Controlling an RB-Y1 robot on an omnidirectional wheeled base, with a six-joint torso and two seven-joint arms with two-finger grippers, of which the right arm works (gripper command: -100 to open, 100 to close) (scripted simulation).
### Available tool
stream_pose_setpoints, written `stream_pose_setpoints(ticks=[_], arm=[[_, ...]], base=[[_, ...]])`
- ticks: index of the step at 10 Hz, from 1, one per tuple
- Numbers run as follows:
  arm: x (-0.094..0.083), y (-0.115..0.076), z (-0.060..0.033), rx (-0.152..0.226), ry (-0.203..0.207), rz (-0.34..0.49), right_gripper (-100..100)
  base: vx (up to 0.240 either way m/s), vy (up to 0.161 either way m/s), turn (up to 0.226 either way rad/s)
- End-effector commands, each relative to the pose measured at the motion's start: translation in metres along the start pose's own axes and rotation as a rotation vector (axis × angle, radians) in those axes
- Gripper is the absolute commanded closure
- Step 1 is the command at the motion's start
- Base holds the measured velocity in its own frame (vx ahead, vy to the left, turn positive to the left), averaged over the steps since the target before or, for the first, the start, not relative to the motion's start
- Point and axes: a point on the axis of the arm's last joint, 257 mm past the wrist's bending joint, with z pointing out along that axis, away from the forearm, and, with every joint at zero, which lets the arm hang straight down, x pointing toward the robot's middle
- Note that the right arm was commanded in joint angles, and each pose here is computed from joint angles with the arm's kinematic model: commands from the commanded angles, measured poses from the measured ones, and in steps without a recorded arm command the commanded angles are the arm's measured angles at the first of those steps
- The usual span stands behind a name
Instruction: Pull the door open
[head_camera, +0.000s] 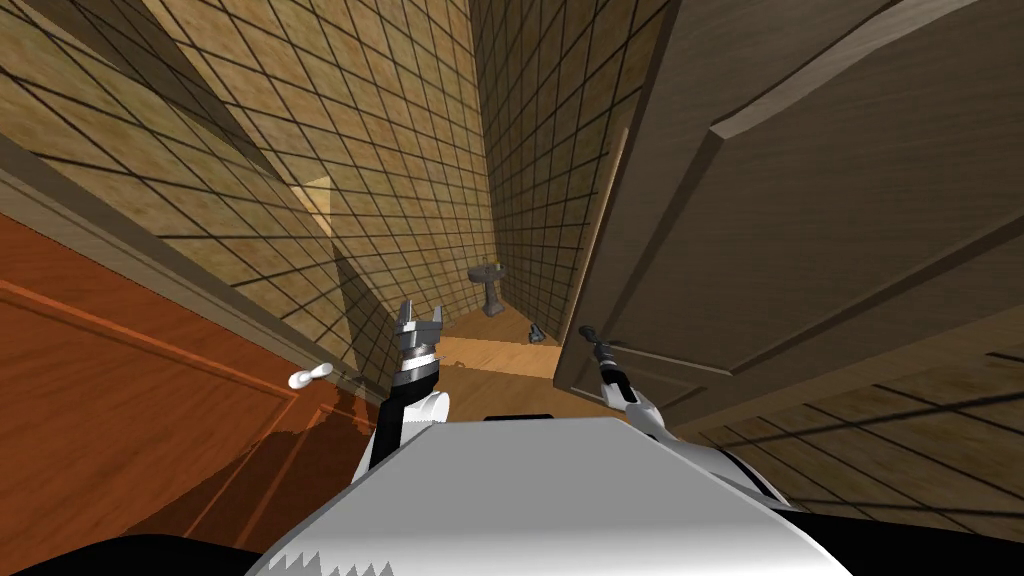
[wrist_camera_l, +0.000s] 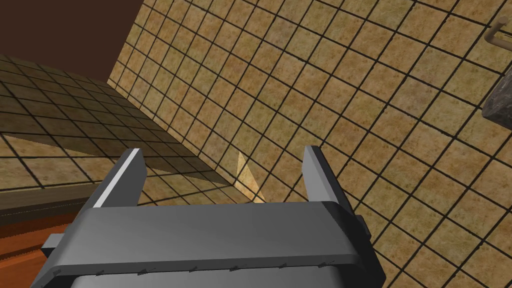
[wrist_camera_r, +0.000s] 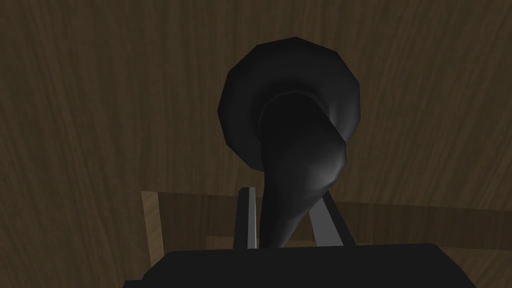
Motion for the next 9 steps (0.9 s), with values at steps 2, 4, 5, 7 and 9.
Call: stream_pose_setpoints(ticks=[2, 4, 5, 7, 9], arm=[[0.007, 0.002, -0.0007, -0.007, 0.031, -0.001, 100], [0.012, 0.003, -0.0014, -0.012, 0.056, -0.001, 100], [0.014, 0.004, -0.0018, -0.014, 0.068, -0.002, 100], [0.019, 0.005, -0.0027, -0.017, 0.09, -0.002, 100], [0.02, 0.004, -0.0028, -0.015, 0.094, -0.001, 100]], base=[[-0.214, -0.059, 0.102], [-0.187, -0.054, 0.09], [-0.205, -0.041, 0.084], [-0.203, -0.021, 0.071], [-0.148, -0.026, 0.051]])
